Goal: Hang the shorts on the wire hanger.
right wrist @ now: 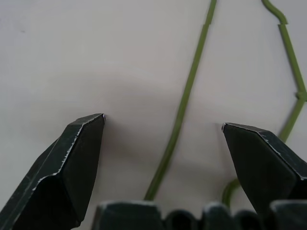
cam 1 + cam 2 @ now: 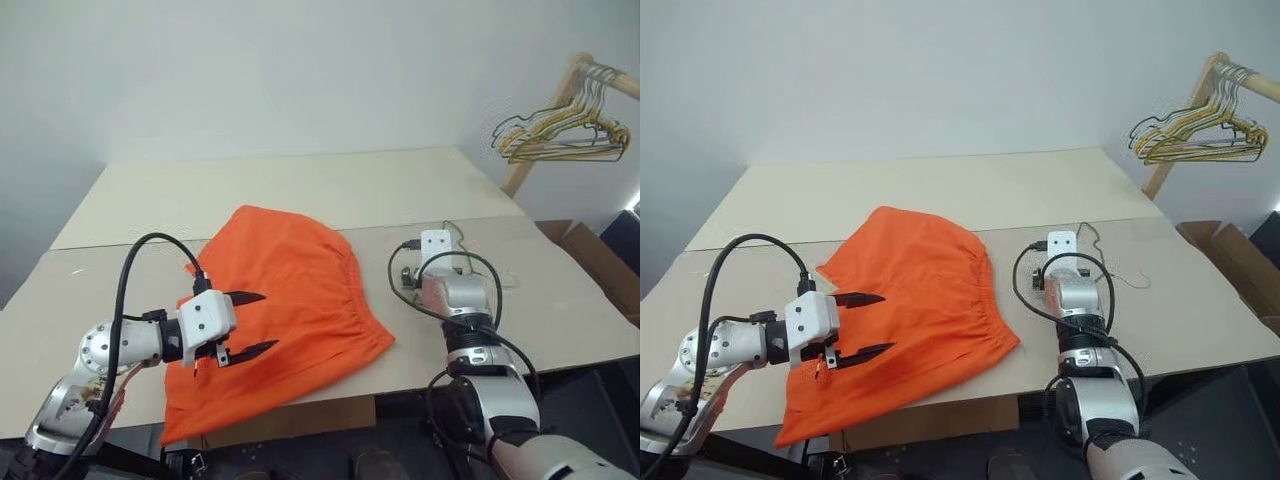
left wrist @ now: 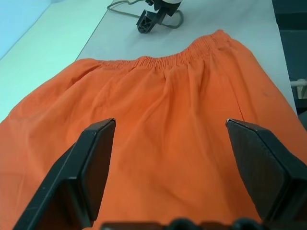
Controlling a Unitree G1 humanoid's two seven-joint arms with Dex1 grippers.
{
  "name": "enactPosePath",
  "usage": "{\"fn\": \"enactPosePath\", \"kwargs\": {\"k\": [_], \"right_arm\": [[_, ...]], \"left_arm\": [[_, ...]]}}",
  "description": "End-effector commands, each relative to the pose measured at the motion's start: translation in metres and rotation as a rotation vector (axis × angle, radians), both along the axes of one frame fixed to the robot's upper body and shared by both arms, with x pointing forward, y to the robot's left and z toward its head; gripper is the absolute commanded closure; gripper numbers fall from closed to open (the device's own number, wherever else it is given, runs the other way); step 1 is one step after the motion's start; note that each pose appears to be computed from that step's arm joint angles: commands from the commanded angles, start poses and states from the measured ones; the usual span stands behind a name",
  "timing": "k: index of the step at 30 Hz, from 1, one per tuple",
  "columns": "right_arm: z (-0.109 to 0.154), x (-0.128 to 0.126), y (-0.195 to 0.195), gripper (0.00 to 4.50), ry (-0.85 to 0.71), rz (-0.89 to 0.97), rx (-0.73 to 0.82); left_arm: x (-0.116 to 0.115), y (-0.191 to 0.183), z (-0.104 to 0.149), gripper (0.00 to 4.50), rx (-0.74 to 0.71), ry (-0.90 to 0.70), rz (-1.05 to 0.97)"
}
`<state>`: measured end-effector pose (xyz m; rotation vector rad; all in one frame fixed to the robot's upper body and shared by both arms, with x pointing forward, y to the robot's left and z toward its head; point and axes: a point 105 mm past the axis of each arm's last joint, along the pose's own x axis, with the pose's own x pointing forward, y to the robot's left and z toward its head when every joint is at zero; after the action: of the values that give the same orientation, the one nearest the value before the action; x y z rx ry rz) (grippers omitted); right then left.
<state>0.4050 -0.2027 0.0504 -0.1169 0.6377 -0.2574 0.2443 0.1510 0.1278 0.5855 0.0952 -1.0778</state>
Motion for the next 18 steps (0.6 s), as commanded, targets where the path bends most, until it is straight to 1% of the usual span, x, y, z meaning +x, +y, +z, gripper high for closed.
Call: {"fn": "enactPosePath", "kwargs": {"k": [1,7,11,16,18], "right_arm": [[-0.003,-0.014,-0.021,0.06,0.04,-0.053,-0.013],[0.005,-0.035,-0.038,0.06,0.048,-0.09,0.048],[0.011,-0.045,-0.046,0.06,0.045,-0.106,0.043],[0.023,-0.045,-0.043,0.06,0.012,-0.072,0.04],[0.034,-0.038,-0.029,0.06,-0.043,-0.017,0.119]], "left_arm": [[-0.001,-0.004,0.01,0.51,0.01,-0.056,-0.018],[0.0,-0.005,0.01,0.51,0.009,-0.055,-0.023],[0.001,-0.005,0.009,0.51,0.012,-0.053,-0.026],[0.002,-0.006,0.009,0.51,0.016,-0.054,-0.032],[0.002,-0.006,0.009,0.51,0.017,-0.055,-0.033]]}}
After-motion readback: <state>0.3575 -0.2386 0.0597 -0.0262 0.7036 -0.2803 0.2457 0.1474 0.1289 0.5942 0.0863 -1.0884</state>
